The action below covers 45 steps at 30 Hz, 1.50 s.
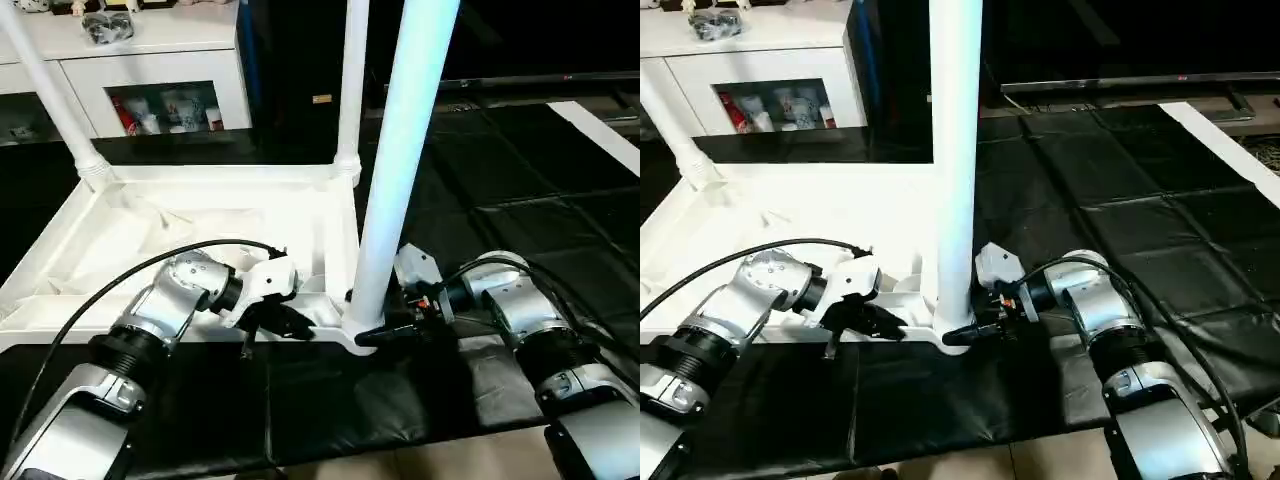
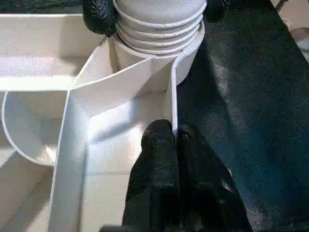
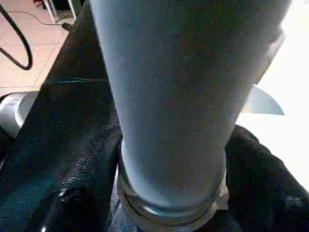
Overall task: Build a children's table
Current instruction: Rotate leg to tighten
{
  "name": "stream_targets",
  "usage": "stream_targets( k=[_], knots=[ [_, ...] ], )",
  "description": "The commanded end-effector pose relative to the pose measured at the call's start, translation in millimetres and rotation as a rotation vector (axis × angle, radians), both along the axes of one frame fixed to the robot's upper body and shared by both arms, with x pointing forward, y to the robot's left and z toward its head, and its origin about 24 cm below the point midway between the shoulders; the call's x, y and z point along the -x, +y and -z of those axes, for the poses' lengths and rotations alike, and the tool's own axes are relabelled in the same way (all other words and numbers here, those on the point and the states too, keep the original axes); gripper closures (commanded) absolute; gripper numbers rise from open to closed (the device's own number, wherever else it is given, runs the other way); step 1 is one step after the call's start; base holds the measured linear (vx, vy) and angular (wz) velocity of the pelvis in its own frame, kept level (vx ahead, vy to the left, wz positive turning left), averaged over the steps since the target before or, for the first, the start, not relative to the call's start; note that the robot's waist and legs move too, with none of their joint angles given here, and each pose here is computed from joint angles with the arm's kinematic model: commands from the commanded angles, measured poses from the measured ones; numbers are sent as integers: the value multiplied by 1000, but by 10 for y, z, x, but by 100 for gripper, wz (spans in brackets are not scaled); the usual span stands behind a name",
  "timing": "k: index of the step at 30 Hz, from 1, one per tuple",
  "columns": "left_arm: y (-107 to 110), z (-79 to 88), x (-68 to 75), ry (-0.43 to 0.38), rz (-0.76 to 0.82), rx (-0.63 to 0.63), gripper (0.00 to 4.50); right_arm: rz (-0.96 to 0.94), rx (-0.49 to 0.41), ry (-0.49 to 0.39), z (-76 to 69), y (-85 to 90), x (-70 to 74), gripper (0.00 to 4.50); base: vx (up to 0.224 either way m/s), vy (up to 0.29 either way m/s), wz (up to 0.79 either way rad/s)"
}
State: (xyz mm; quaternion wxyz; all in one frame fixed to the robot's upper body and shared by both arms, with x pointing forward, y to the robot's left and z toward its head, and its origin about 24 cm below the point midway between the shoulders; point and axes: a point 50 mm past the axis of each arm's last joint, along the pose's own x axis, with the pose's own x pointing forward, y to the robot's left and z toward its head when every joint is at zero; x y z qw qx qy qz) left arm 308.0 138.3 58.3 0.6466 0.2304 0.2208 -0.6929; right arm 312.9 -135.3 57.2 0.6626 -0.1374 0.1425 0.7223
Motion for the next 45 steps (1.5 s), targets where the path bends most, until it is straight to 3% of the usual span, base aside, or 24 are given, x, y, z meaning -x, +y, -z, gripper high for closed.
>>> stream_targets(
  k=[1,13,18,22,27,33,34,39,40,43,45],
  knots=[
    [-73,8,47,0,80,-27,450,-23,-7,-11,-52,32,-25,161,0,0,0],
    [-117,-4,38,59,-13,66,450,18,-93,54,-19,80,6,183,0,0,0],
    [-230,-14,-103,36,-223,135,450,336,-88,46,83,213,-120,184,0,0,0],
    [-336,-30,-180,17,-347,158,450,494,-138,75,113,330,-174,184,0,0,0],
    [-577,-93,-349,-8,-637,200,450,773,-172,106,160,652,-264,184,0,0,0],
    [-691,-121,-368,-47,-696,190,450,789,-202,92,140,813,-231,184,0,0,0],
    [-694,-123,-362,-45,-690,190,450,790,-205,88,140,813,-222,129,0,0,0],
    [-656,-117,-333,-45,-658,187,450,800,-232,86,114,775,-212,105,0,0,0],
    [-651,-116,-331,-47,-653,188,450,798,-232,82,110,768,-212,75,0,0,0],
    [-607,-98,-304,-38,-612,193,450,731,-232,33,85,664,-189,69,0,0,0],
    [-550,-91,-279,-40,-560,193,450,690,-226,9,72,523,-176,33,0,0,0]
  ],
)
